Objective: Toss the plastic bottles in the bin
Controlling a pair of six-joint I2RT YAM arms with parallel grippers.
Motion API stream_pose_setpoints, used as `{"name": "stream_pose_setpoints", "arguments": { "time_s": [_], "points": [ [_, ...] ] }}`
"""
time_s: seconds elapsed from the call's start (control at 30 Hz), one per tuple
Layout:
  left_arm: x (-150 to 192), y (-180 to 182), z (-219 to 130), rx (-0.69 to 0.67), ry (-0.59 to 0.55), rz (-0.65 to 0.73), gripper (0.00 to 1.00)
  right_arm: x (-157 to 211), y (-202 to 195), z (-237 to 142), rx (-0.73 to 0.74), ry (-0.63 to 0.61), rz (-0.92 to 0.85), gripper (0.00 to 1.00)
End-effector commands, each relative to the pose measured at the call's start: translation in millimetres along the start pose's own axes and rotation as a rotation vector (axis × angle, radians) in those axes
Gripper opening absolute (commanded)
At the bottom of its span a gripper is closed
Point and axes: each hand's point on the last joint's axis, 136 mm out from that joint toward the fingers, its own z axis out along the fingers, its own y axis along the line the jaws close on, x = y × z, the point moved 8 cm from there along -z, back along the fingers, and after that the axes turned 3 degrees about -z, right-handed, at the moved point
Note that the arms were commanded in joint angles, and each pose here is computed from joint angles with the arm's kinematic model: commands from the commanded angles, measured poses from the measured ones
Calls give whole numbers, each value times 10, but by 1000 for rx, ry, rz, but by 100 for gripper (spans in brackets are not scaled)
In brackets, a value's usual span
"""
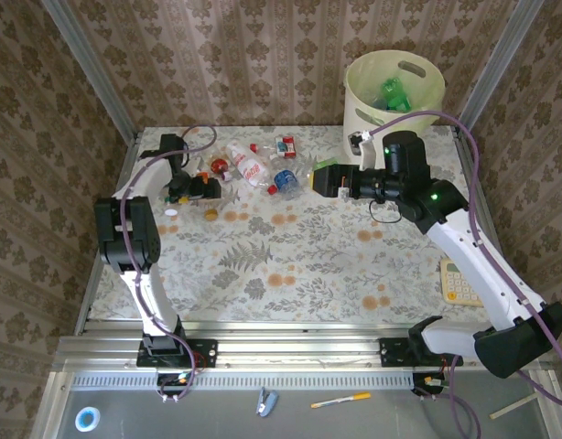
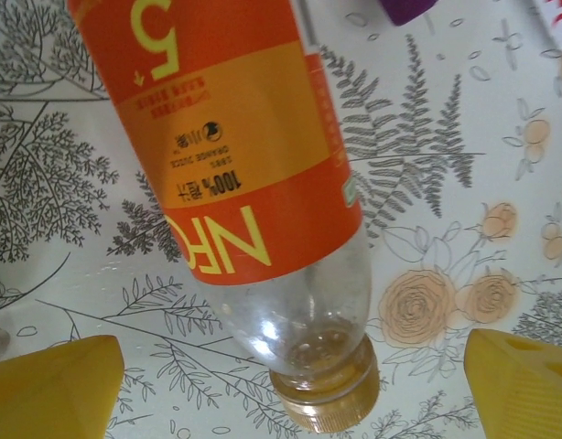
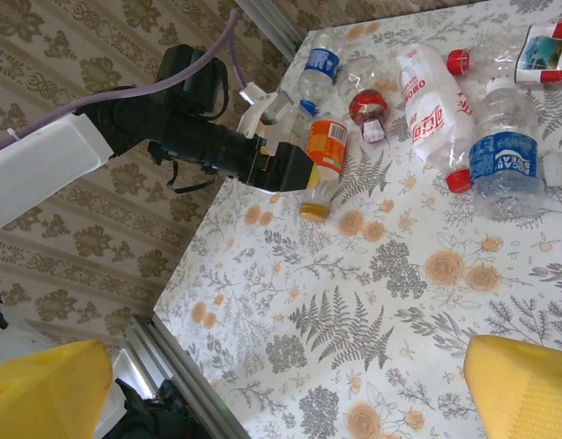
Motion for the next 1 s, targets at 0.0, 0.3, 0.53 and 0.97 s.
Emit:
{"name": "stream_pose_setpoints", "arguments": {
  "time_s": [0.0, 0.3, 0.53, 0.97],
  "points": [
    [18, 7, 60, -36, 36, -59, 95, 9, 12, -3, 14, -11, -5, 100],
    [77, -82, 301, -59, 82, -84, 87, 21, 21, 14, 16, -14, -3, 100],
    [98, -60, 316, -77, 82, -83, 57, 61, -12, 11, 34, -19, 1, 100],
    [178, -213, 73, 31, 1, -4, 28, 82, -118, 95, 81, -6, 13, 100]
  ]
}}
